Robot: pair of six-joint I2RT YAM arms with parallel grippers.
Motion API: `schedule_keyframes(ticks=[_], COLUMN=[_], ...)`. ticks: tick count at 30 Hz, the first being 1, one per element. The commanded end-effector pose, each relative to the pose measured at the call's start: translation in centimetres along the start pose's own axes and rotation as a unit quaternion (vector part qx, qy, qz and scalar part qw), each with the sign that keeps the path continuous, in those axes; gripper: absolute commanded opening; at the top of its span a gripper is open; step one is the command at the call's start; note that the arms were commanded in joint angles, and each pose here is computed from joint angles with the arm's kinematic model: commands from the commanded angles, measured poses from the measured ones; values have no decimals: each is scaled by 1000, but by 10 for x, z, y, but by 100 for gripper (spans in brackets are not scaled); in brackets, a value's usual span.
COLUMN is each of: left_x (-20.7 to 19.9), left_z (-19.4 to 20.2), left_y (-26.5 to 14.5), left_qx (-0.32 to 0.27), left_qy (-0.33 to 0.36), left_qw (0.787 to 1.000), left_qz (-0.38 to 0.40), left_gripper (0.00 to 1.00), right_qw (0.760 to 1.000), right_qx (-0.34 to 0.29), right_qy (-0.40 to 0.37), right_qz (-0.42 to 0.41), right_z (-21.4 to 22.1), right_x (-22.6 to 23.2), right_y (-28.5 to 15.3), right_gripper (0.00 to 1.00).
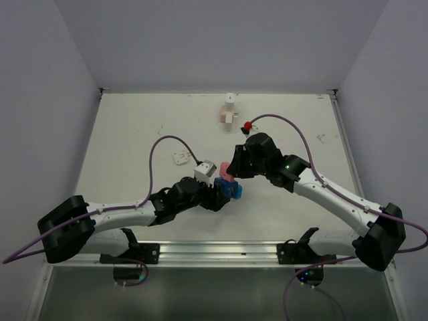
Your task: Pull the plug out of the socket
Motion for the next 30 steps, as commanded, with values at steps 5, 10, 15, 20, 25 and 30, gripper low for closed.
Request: schedule_keyframes(ticks=[5, 10, 15, 20, 25, 30], left_x=[-2, 0, 1, -1, 0, 1], left_z=[32, 22, 15, 9, 4, 3], left_y=[-9, -14, -18, -17, -17, -16], left_qx=[95, 57, 24, 12, 3, -5], left_qy=[8, 8, 9, 9, 11, 15], left_qw=[995, 998, 1000, 1000, 1000, 1000], left_qz=[23, 4, 3, 4, -5, -11], left_gripper=[0, 0, 21, 51, 82, 92], right_qw=[985, 987, 989, 989, 988, 986], right_qx=[-149, -111, -78, -62, -58, -53], right_qy=[27, 39, 33, 28, 31, 34], right_qz=[-83, -106, -120, -131, -143, -155], right_z=[-63, -44, -26, -16, -13, -12], right_x=[41, 32, 20, 15, 18, 21], right_y=[-16, -13, -15, -18, -23, -28], right_gripper=[0, 0, 0, 0, 0, 0])
Point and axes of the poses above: each gripper's point midway between its finger pads, its own y axis out along the fingers, its own x axis along the line the jaws close on, z = x × y, the point moved 9 cm from there along -y, back along the fingers, and after that the axes turned 15 degrees about y, right-handed, at the moved point
